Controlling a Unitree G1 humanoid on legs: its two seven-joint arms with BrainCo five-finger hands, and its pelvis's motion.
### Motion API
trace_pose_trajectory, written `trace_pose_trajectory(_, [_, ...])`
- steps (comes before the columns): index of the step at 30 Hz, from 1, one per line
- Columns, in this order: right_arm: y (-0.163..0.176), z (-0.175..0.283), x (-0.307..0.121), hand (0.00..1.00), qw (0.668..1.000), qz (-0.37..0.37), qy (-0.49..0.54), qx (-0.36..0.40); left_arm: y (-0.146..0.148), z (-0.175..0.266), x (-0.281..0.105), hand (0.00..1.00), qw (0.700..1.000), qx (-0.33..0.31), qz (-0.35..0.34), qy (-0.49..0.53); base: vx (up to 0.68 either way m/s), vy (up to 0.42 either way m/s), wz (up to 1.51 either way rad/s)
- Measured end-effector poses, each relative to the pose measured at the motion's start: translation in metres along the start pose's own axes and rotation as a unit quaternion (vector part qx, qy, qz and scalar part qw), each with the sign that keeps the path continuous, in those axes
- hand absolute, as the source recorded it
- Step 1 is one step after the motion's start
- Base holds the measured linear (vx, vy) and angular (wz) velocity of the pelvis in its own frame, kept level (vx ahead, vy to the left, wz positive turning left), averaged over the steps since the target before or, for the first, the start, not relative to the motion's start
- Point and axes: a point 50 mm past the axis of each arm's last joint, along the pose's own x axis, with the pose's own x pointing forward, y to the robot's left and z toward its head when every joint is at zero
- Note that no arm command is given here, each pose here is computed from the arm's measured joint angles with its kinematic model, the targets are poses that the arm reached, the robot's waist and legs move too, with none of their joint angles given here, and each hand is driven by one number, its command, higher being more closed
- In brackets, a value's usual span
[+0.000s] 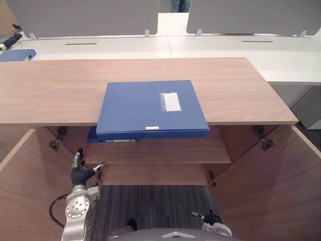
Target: Walk over to the cabinet, pick up the folder, carry it to the office cabinet, place the folder inside the office cabinet, then close the office cabinet door
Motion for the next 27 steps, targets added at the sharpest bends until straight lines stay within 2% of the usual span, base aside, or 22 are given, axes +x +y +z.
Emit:
trace_pose_trajectory(8, [-0.001, -0.004, -0.001, 0.0, 1.0, 0.0, 0.004, -0.003, 0.001, 0.034, -0.003, 0.0, 0.997, -0.012, 0.001, -0.081, 0.0, 0.0, 0.0])
trace_pose_trajectory(16, [0.002, -0.005, -0.002, 0.0, 1.0, 0.007, 0.002, -0.028, 0.005, 0.065, -0.009, 0.0, 0.988, 0.003, 0.002, -0.154, 0.0, -0.001, 0.03])
trace_pose_trajectory(27, [0.001, -0.006, -0.002, 0.0, 0.999, 0.005, 0.005, -0.032, 0.007, 0.085, -0.01, 0.0, 0.974, 0.078, -0.011, -0.213, 0.0, -0.003, 0.03])
